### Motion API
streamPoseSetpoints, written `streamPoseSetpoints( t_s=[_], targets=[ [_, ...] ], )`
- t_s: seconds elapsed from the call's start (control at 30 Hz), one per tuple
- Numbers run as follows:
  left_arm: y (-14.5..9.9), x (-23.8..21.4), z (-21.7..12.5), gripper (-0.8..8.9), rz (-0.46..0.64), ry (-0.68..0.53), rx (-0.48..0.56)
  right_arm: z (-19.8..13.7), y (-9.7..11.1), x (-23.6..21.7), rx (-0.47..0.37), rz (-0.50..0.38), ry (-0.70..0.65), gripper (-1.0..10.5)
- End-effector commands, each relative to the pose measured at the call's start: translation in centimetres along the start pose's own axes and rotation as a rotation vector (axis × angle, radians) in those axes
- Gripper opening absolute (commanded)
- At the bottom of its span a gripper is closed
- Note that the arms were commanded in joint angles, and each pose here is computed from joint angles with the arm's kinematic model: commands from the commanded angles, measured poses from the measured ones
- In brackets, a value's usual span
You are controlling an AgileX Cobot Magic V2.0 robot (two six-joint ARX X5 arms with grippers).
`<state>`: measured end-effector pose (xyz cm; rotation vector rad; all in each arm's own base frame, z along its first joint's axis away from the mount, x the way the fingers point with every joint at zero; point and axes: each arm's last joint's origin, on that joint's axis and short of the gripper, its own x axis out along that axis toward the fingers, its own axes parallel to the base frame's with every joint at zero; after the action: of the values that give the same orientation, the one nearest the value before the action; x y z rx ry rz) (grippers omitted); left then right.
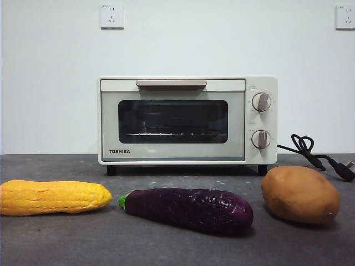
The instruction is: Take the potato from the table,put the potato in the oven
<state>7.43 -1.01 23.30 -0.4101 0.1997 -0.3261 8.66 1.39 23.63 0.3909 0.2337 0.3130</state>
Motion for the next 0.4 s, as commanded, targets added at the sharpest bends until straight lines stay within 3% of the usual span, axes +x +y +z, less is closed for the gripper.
streamPoseSetpoints(
  t_s=[0.03,0.4],
  targets=[
    [-1.0,-0.5,1.6,-0.07,-0.048,0.044,0.04,2.3,1.3,-0.5,-0.067,0.039,0.067,-0.1],
    [-4.4,-2.0,6.8,-0.07,-0.212,0.27,0.136,9.8,5.2,-1.9,-0.214,0.124,0.451,-0.1]
  ],
)
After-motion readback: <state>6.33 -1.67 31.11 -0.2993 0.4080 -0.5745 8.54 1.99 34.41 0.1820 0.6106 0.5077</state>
